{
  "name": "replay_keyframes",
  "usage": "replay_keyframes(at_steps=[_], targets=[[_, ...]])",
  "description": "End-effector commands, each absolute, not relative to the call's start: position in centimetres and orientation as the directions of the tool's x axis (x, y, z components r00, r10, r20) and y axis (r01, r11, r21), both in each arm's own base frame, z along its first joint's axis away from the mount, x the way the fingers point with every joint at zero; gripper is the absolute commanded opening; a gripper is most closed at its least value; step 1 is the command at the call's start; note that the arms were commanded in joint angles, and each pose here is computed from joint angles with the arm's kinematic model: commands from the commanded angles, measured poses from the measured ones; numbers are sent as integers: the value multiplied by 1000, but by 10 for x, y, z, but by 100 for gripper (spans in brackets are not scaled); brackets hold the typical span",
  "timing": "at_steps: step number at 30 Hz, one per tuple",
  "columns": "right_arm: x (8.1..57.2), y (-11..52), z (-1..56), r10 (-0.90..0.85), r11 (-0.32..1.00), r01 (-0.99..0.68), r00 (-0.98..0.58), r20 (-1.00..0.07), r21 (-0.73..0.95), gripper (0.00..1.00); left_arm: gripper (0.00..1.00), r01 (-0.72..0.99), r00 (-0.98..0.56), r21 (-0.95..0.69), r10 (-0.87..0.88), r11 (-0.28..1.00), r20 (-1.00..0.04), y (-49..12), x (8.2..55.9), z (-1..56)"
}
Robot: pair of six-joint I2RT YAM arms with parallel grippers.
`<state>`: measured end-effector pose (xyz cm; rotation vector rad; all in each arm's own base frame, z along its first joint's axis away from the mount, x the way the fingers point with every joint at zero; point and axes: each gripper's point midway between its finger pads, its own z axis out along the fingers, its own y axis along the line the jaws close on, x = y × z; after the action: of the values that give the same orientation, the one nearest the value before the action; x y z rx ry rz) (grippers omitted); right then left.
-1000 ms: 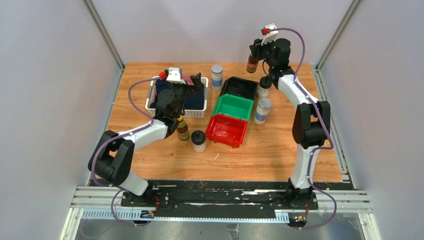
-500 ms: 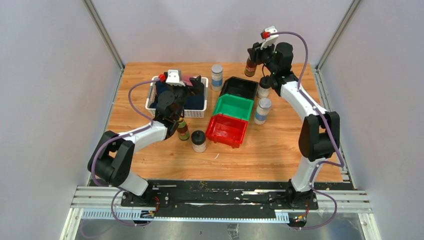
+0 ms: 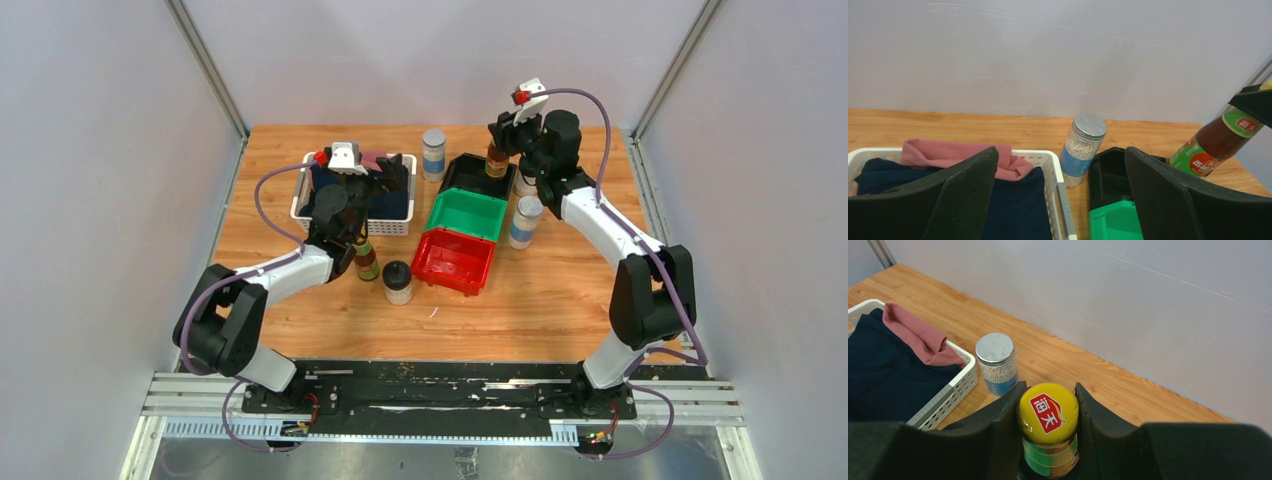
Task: Organize the condiment bottles
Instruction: Place the bottle in the storage box.
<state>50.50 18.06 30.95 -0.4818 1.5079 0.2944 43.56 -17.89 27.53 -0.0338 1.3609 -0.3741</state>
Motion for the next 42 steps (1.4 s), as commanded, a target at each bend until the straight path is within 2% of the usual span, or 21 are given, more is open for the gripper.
replay_keyframes(at_steps=[1, 42], targets=[[489, 181, 372, -70, 881, -439, 248, -966, -177, 0, 100, 252, 199, -266, -319, 930, -927, -174, 429, 292], [541, 175, 281, -105, 888, -435, 125, -987, -149, 0, 100, 245, 164, -246, -290, 938, -943, -184, 447, 264]])
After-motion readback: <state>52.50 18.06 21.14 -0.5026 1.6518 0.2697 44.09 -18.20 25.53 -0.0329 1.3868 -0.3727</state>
